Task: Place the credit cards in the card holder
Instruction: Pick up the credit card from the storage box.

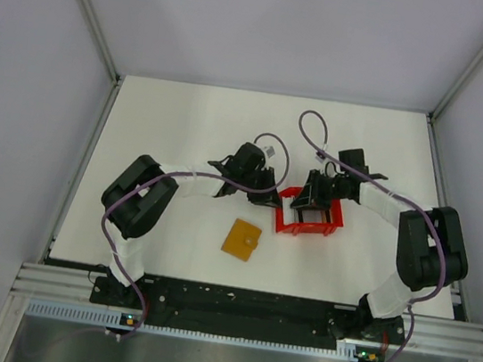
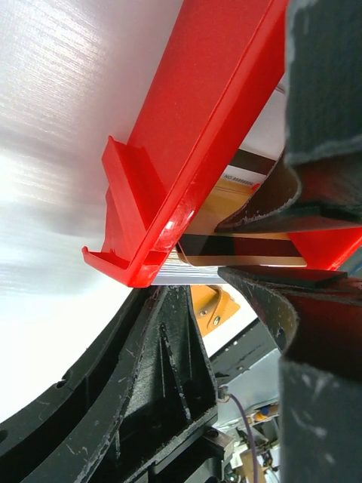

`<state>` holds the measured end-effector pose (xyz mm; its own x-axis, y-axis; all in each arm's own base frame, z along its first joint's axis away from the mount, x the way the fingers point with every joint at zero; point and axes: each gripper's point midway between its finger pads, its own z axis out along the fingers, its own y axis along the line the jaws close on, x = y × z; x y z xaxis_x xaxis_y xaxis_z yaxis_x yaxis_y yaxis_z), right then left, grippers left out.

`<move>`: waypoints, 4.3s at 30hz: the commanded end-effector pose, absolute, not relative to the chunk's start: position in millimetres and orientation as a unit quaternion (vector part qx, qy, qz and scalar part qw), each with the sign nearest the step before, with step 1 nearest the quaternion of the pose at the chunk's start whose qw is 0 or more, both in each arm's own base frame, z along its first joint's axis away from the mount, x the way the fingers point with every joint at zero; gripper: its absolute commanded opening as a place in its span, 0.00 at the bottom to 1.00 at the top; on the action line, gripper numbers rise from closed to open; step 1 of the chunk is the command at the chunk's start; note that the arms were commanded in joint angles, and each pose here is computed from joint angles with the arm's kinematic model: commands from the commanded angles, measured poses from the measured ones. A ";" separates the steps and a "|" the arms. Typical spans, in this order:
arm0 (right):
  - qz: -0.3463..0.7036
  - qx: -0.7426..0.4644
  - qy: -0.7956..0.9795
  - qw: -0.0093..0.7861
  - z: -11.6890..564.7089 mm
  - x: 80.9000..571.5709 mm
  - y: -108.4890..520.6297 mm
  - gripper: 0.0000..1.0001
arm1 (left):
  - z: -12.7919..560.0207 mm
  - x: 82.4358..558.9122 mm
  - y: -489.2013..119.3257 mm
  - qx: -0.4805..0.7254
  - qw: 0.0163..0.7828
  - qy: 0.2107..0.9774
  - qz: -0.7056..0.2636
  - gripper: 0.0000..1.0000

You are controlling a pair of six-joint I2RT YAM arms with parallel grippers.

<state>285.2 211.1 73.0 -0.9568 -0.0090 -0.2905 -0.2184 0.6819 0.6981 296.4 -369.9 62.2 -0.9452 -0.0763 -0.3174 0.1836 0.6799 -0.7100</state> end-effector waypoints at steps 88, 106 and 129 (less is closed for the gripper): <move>0.516 -0.086 0.845 0.109 109.7 261.5 216.7 0.22 | 75.2 302.2 -380.6 0.039 0.178 0.886 -0.426 0.21; 0.396 -0.060 0.905 0.144 86.8 268.1 188.6 0.13 | 75.7 300.0 -376.4 0.033 0.180 0.887 -0.424 0.21; 0.249 -0.048 0.955 0.153 51.6 267.0 183.2 0.02 | 77.1 291.8 -375.2 0.024 0.175 0.884 -0.433 0.21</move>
